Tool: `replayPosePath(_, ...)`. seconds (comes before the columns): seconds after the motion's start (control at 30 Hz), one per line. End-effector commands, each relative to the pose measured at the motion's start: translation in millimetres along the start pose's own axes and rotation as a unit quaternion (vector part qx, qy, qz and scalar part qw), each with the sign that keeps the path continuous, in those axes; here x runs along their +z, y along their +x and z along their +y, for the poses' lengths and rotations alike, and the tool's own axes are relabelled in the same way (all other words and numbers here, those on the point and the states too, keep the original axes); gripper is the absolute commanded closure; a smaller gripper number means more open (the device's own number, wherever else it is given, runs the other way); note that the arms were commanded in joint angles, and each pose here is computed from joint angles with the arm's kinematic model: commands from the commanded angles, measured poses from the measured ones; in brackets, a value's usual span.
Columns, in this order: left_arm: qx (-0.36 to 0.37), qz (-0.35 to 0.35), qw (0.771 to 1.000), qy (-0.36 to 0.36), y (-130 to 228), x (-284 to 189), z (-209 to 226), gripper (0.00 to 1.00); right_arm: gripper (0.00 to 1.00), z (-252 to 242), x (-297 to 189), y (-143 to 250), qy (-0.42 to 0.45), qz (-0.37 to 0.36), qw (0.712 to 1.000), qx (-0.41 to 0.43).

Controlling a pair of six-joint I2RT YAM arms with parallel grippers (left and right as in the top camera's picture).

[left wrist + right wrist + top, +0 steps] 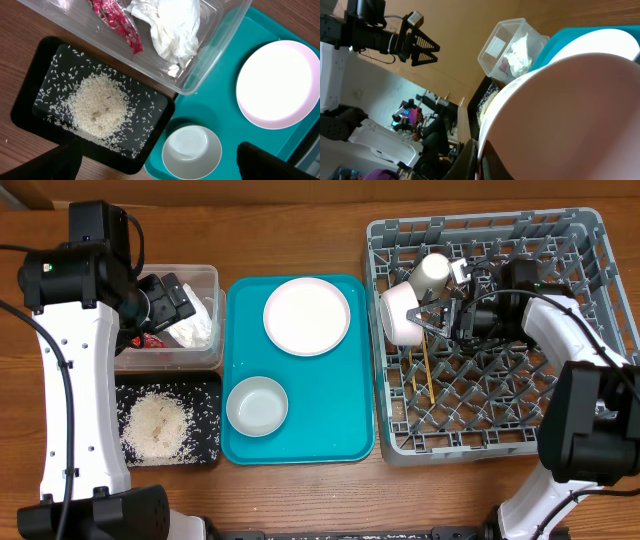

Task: Sort waste into correct bins and load items into the dishwasher
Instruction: 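Carry the small pink plate into the rack and stand it upright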

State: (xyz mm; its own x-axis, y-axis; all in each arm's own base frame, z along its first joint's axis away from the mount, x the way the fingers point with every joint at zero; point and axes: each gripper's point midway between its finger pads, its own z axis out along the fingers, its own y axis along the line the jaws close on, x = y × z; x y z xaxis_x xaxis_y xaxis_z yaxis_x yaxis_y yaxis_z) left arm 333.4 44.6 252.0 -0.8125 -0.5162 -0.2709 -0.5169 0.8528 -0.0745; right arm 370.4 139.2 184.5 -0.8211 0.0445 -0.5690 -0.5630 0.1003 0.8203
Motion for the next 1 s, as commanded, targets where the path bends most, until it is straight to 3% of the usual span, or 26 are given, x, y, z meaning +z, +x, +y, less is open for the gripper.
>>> replayPosePath(0.0, 0.006, -0.001, 1.000, -0.005, -1.0, 0.3, 2.5, 0.00, 0.96, 7.3, 0.9, -7.5, -0.034, -0.018, 0.999, -0.010)
replayPosePath(0.33, 0.006, -0.001, 1.000, -0.005, -1.0, 0.3, 2.5, 0.00, 0.96, -0.2, 0.8, -31.3, -0.035, -0.015, 0.999, -0.022)
replayPosePath(0.97, 0.006, -0.001, 1.000, -0.005, -1.0, 0.3, 2.5, 0.00, 0.96, -16.2, 11.9, -9.2, -0.011, 0.002, 1.000, -0.002)
